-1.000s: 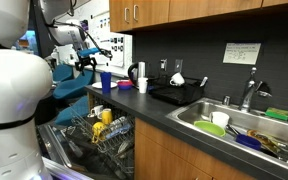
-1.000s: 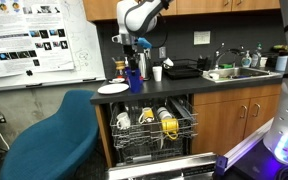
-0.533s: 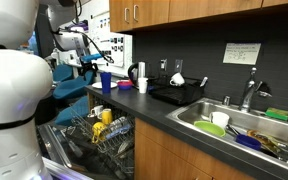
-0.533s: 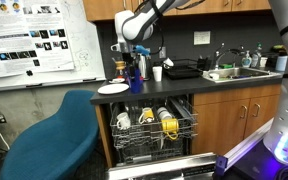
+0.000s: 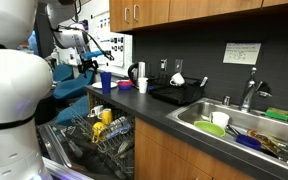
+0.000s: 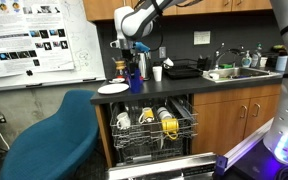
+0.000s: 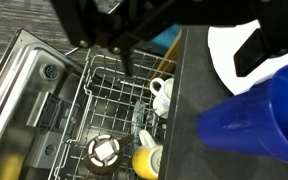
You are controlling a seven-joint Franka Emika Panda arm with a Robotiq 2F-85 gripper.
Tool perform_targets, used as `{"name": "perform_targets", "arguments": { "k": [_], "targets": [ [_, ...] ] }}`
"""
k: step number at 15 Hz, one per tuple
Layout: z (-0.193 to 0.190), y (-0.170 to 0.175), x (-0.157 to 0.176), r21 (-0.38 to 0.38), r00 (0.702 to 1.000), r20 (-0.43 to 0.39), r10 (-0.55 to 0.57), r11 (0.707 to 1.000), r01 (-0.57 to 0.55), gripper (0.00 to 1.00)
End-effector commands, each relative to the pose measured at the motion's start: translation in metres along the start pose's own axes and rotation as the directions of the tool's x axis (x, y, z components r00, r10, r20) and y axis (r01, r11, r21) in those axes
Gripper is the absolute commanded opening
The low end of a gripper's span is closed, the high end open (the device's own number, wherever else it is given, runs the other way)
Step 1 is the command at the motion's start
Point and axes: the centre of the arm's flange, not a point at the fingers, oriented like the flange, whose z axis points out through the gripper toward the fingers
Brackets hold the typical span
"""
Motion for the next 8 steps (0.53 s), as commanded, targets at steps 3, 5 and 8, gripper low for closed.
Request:
{"name": "perform_targets", "arguments": {
  "k": [3, 5, 8],
  "targets": [
    [-0.031, 0.006, -0.018, -0.043, 1.0, 0.006, -0.003, 0.999, 0.003, 1.0],
    [-0.033, 0.013, -0.02, -0.051, 1.0, 0.008, 0.006, 0.999, -0.005, 1.0],
    [-0.028, 0.023, -0.023, -0.051, 1.0, 0.018, 0.017, 0.999, -0.016, 1.0]
  ]
}}
